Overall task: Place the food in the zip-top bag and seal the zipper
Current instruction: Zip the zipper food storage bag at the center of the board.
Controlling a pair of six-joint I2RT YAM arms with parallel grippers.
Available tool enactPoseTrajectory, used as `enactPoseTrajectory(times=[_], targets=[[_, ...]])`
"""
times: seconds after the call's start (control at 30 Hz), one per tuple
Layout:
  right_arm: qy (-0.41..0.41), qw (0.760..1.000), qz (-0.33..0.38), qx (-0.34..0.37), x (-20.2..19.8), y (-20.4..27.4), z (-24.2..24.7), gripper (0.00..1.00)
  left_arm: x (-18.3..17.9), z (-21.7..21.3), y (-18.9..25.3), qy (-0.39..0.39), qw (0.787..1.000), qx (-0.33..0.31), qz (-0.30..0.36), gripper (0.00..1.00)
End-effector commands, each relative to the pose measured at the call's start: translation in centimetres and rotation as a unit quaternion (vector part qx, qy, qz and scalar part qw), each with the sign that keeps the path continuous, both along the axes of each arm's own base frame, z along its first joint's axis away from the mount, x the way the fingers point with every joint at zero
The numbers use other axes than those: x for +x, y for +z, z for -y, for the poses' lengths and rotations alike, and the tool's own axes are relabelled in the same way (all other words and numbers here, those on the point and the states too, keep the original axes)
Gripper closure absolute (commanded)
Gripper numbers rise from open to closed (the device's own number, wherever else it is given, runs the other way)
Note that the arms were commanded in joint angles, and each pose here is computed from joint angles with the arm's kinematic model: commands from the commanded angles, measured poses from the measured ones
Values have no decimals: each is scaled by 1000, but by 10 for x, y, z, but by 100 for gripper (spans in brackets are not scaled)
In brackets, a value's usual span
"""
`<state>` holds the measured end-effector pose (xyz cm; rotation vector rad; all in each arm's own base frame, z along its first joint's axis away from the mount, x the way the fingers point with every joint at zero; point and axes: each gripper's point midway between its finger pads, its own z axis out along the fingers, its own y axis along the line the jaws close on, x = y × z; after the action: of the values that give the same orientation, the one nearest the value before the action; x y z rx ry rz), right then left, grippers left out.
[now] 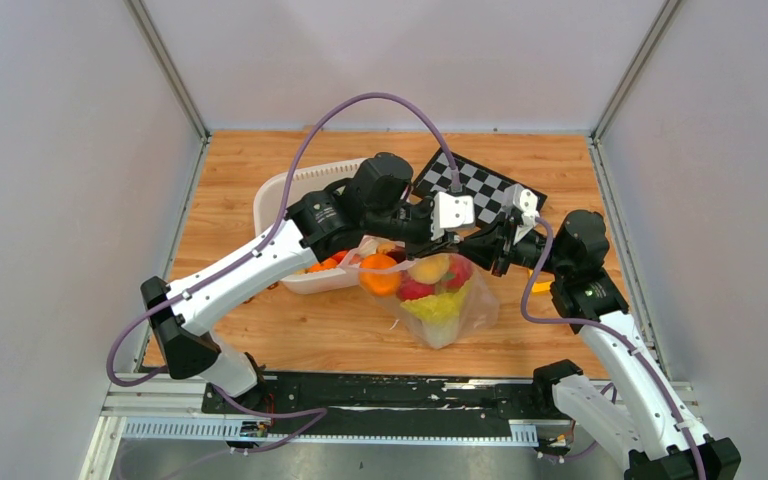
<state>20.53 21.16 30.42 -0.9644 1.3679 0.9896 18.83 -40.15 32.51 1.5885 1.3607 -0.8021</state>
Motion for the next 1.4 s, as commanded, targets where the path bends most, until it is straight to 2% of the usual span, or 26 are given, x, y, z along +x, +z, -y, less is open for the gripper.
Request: enactPoseTrajectory(times=[0.0,0.33,0.57,0.9,1.37], targets=[[-5,1000,31,2,3,13,2,100,-10,-3,35,-9,999,-49,14,65],[-9,999,33,2,3,14,2,100,-8,-5,30,-3,999,-38,13,100],[-48,998,44,19,9,22,8,100,4,-20,11,38,999,-3,22,100],[-53,997,44,20,8,25,10,100,13,-61,-8,89,996,14,13,100],[-120,992,39,22,26,24,22,100,6,-99,-33,128,991,30,-3,100]])
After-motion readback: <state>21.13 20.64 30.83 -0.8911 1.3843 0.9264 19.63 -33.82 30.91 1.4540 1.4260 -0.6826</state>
